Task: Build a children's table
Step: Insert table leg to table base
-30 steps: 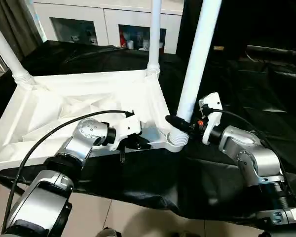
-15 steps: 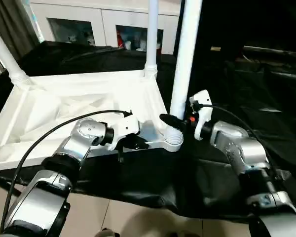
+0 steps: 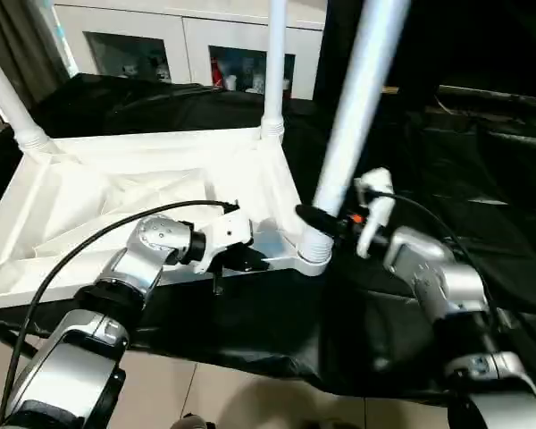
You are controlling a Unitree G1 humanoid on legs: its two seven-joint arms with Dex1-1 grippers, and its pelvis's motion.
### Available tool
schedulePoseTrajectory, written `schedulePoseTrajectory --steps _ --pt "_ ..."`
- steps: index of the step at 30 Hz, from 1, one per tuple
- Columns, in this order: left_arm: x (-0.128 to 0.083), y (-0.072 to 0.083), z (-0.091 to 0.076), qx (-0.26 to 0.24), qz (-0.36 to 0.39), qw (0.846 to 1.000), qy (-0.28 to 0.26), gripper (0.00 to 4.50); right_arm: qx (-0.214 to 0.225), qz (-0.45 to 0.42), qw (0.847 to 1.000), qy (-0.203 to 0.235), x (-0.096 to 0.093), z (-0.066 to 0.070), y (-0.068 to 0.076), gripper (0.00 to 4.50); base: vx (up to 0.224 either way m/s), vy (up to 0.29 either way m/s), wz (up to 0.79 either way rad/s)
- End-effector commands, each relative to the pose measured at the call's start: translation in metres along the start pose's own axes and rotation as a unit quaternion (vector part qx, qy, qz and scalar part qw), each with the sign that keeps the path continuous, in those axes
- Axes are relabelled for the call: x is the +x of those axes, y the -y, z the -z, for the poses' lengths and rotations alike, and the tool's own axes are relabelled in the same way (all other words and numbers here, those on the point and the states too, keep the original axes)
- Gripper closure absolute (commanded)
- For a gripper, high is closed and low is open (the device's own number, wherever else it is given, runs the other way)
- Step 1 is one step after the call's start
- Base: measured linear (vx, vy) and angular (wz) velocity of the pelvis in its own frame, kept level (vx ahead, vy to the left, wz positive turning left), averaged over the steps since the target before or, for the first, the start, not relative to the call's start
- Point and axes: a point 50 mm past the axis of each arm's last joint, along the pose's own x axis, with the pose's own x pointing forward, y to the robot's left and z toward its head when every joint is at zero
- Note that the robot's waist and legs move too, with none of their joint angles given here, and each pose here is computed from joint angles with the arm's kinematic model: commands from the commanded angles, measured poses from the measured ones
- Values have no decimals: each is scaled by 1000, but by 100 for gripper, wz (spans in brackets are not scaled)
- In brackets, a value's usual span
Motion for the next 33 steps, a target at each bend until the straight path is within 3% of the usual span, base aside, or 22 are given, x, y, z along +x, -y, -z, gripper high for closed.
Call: schedulePoseTrajectory --steps 1,5,10,13,20,26,33 --pt "-3 2 10 -15 -5 1000 -14 450 22 27 999 -13 -10 17 8 262 0 0 0" --pt "-3 -1 8 -10 -12 1000 -15 450 30 38 999 7 -15 40 5 262 0 0 0" --pt "-3 -3 7 -8 -16 1000 -16 450 13 45 999 15 -18 52 3 262 0 0 0" --pt "-4 -3 7 -6 -19 1000 -18 450 -22 50 998 19 -21 58 1 262 0 0 0" --pt "-6 -4 8 -4 -21 1000 -22 450 -77 40 996 18 -20 58 -2 262 0 0 0" --pt "-6 -3 8 2 -14 1000 -24 450 -136 -9 990 -37 -11 53 -5 262 0 0 0" --pt "-6 0 7 13 -3 1000 -23 450 -126 -39 989 -61 -3 48 -5 262 0 0 0"
